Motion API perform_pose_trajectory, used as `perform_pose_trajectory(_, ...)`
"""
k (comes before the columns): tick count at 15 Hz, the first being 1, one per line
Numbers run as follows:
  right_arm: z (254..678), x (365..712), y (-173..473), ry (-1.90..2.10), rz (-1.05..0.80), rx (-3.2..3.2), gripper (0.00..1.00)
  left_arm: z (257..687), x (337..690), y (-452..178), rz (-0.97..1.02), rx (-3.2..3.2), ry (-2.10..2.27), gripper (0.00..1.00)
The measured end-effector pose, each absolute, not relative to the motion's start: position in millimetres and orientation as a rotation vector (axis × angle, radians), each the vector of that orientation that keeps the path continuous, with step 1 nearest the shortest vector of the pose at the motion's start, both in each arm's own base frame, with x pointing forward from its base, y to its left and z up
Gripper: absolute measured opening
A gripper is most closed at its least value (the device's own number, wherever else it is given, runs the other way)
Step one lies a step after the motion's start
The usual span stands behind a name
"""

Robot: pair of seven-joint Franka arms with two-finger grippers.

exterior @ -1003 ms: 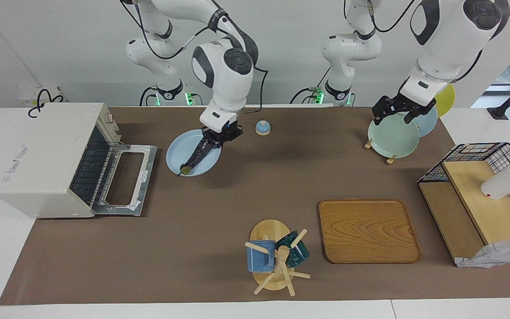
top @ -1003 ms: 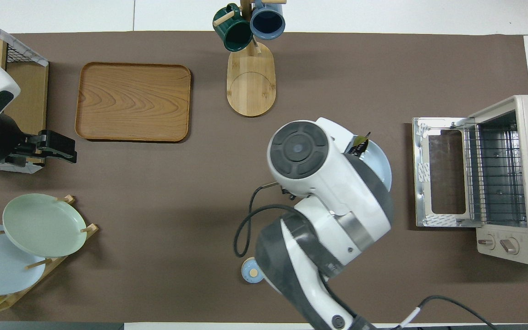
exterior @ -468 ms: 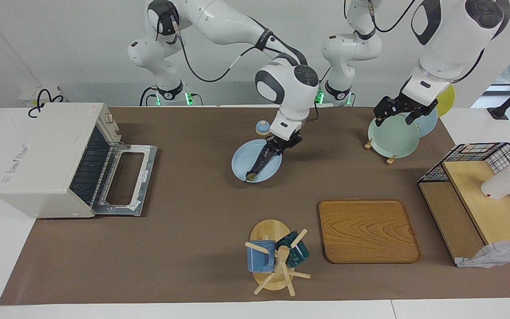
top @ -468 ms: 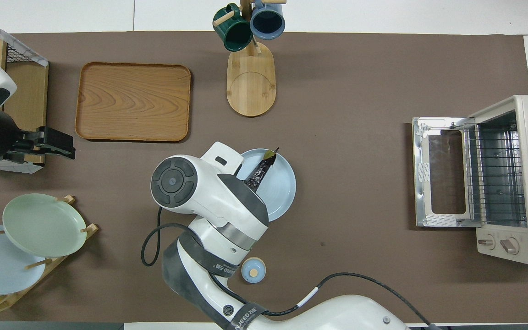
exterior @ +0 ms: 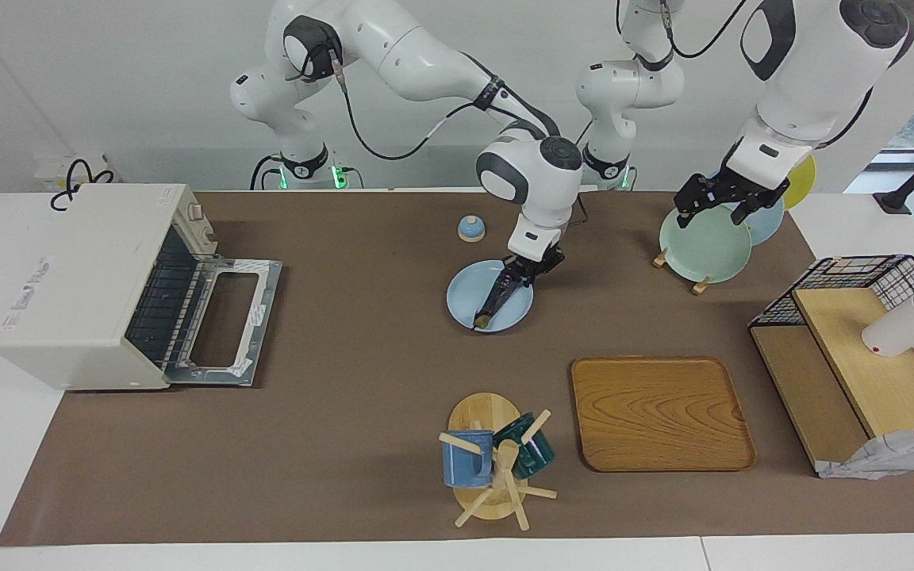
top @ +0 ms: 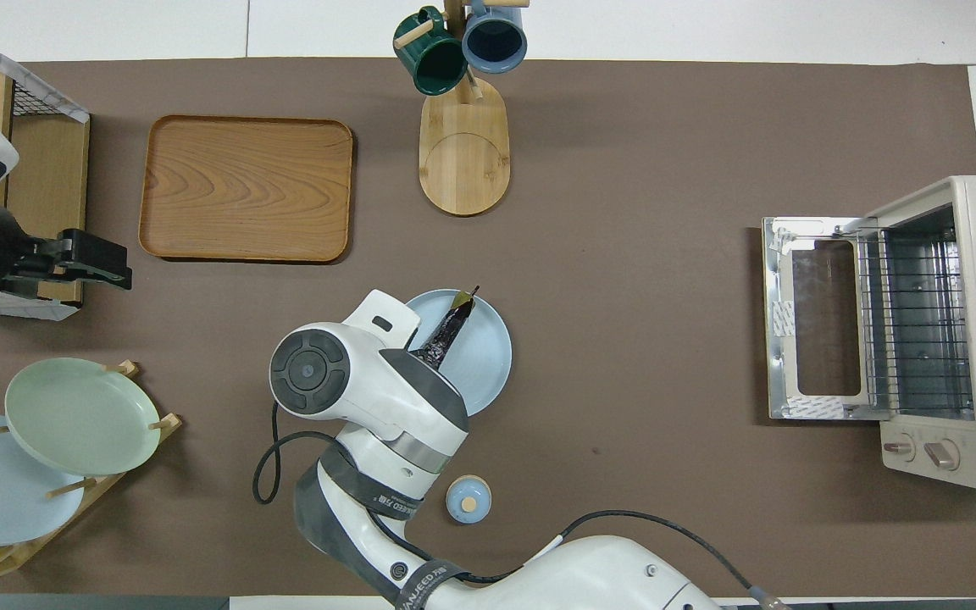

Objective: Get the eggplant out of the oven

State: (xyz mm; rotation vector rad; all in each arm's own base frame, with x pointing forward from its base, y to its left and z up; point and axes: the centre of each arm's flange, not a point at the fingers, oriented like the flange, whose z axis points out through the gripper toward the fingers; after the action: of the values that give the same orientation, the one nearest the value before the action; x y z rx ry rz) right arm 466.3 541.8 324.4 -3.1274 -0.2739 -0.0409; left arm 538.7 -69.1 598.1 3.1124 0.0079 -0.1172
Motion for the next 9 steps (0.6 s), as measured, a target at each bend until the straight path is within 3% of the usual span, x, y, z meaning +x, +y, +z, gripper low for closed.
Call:
perform_pose_trajectory(1,326,468,542,-0.251,-0.046,-3.117,0.06,598,539,-68,-0.115,3.112,0.01,1.0)
perform_pose_trajectory(4,336,472,542,-0.222,-0.074,-3.099,0.33,599,541,-68,-0.092,3.111,0.011,1.0)
perform_pose_trajectory(9,393,518,480,-0.234,-0.071,-3.122,0.3,601,544,-71,-0.047,3.109,0.005,1.0)
